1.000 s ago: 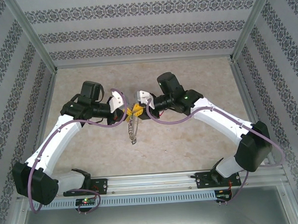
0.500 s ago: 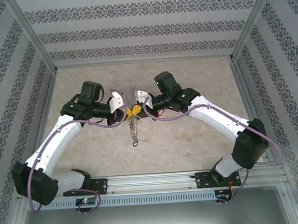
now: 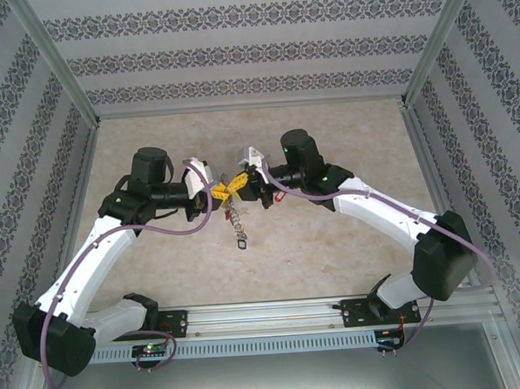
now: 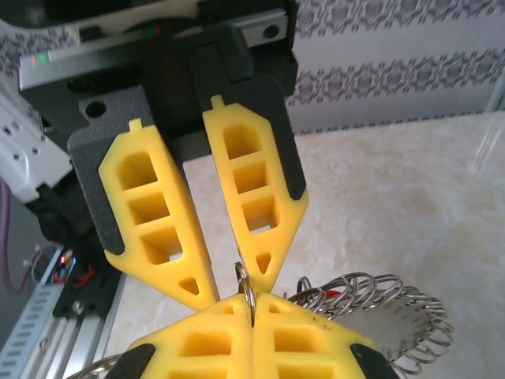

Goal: Put the keys on the keyring

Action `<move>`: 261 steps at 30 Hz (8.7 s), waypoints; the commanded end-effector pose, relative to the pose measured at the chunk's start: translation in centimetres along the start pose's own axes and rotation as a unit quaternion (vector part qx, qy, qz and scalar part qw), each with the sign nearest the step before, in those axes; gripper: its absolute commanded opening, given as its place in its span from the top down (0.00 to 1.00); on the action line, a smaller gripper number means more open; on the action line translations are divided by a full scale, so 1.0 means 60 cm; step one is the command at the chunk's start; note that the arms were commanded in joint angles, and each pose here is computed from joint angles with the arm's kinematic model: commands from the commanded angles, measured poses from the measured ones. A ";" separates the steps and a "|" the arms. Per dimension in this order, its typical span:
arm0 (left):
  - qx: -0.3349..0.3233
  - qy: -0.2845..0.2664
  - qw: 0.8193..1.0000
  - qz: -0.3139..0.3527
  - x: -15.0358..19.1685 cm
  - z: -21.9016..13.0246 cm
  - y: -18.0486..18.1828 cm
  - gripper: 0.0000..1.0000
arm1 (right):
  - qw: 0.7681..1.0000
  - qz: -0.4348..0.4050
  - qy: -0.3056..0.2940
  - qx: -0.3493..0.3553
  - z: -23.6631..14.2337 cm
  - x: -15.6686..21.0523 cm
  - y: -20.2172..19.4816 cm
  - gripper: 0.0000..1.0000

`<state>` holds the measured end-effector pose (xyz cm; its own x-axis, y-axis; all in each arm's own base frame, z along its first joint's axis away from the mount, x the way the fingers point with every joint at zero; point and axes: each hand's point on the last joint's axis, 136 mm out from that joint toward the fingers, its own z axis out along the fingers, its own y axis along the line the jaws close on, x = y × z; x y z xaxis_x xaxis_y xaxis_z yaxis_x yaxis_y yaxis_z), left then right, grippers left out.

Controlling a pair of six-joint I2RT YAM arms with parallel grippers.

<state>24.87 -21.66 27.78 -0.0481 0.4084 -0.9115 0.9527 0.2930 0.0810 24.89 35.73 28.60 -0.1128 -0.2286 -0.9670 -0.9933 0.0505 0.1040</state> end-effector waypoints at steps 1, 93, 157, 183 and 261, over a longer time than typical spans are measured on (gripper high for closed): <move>0.013 -0.020 1.000 0.002 -0.012 -0.009 -0.019 0.79 | 0.990 -0.061 -0.116 0.055 -0.046 -0.121 -0.011 1.00; 0.089 -0.065 0.994 -0.010 -0.049 -0.048 -0.047 0.65 | 0.986 -0.119 -0.114 0.015 -0.008 -0.085 0.022 1.00; 0.084 -0.036 0.996 -0.003 -0.025 -0.035 -0.038 1.00 | 0.983 -0.165 0.055 -0.059 0.004 0.007 0.053 0.68; 0.114 -0.027 0.993 -0.008 -0.019 -0.021 -0.047 1.00 | 0.981 -0.152 0.081 -0.093 0.032 0.012 0.061 0.90; 0.059 0.012 0.998 -0.013 0.043 -0.003 -0.032 1.00 | 0.990 -0.069 0.105 -0.071 0.042 0.075 0.029 0.79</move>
<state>23.41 -20.43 23.12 -0.1612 0.4476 -0.8796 0.9670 0.2496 -0.0502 23.59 36.92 23.48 0.0332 -0.4195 -0.9071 -0.9966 -0.0822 0.0016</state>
